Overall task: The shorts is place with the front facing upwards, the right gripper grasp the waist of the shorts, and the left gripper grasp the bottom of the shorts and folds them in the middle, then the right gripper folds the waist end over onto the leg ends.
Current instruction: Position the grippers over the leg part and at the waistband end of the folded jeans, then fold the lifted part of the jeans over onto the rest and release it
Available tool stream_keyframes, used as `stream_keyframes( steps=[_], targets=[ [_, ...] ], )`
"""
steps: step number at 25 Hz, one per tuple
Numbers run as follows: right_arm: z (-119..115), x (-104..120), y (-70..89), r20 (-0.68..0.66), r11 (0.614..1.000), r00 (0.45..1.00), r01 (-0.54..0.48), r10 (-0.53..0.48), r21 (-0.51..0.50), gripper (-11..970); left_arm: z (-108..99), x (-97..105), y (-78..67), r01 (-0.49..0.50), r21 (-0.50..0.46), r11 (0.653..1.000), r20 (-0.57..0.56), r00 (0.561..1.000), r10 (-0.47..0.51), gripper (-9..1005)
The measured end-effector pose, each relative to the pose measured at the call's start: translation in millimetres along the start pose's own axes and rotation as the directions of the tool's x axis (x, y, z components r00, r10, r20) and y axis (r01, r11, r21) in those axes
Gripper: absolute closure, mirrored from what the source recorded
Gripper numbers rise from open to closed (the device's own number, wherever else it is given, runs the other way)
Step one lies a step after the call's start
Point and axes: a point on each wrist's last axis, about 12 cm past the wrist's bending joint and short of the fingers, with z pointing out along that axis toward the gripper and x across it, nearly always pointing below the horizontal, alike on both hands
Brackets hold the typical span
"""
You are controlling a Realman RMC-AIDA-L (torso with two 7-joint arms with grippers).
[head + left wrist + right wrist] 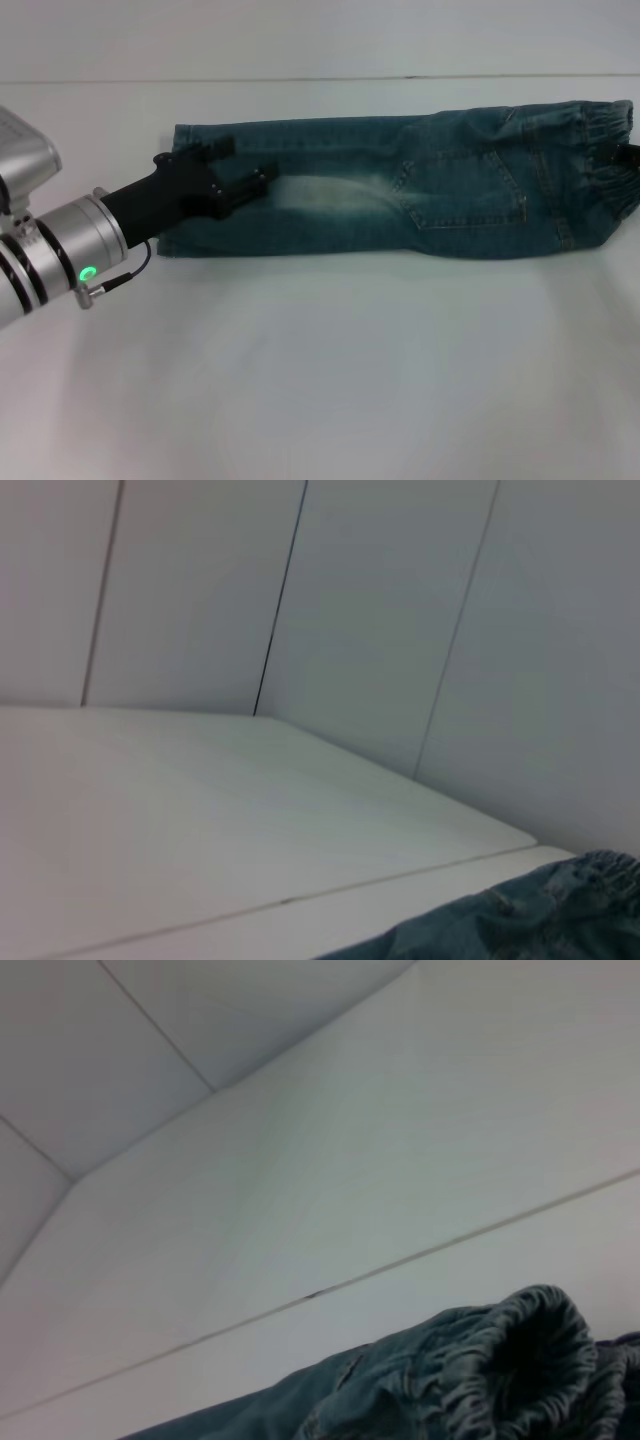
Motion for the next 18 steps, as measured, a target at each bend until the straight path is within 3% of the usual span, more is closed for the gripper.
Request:
stream_keyframes(
  steps=[4, 7, 10, 13, 18],
  targets=[
    [-5, -2, 3.4, 0.0, 0.999, 1.0, -0.001, 0.001, -0.042, 765, 6, 8, -10.6, -0.05, -0.027, 0.998, 0.095, 0.994, 0.052, 248],
    [-8, -7, 9.6, 0.002, 0.996, 1.0, -0.002, 0.002, -0.084, 839, 17, 18, -28.6, -0.151, -0.056, 0.987, 0.149, 0.976, 0.158, 248],
    [-12, -14, 18.1, 0.003, 0.991, 1.0, -0.002, 0.003, -0.132, 856, 32, 26, -48.0, -0.27, -0.106, 0.957, 0.161, 0.945, 0.285, 319],
    [-19, -25, 27.9, 0.006, 0.984, 1.0, -0.003, 0.004, -0.179, 858, 48, 30, -63.1, -0.32, -0.179, 0.93, 0.13, 0.93, 0.345, 411],
    [-33, -41, 47.5, 0.014, 0.953, 0.999, -0.032, 0.037, -0.302, 849, 67, 35, -73.5, -0.321, -0.239, 0.916, 0.034, 0.94, 0.338, 632]
  ],
)
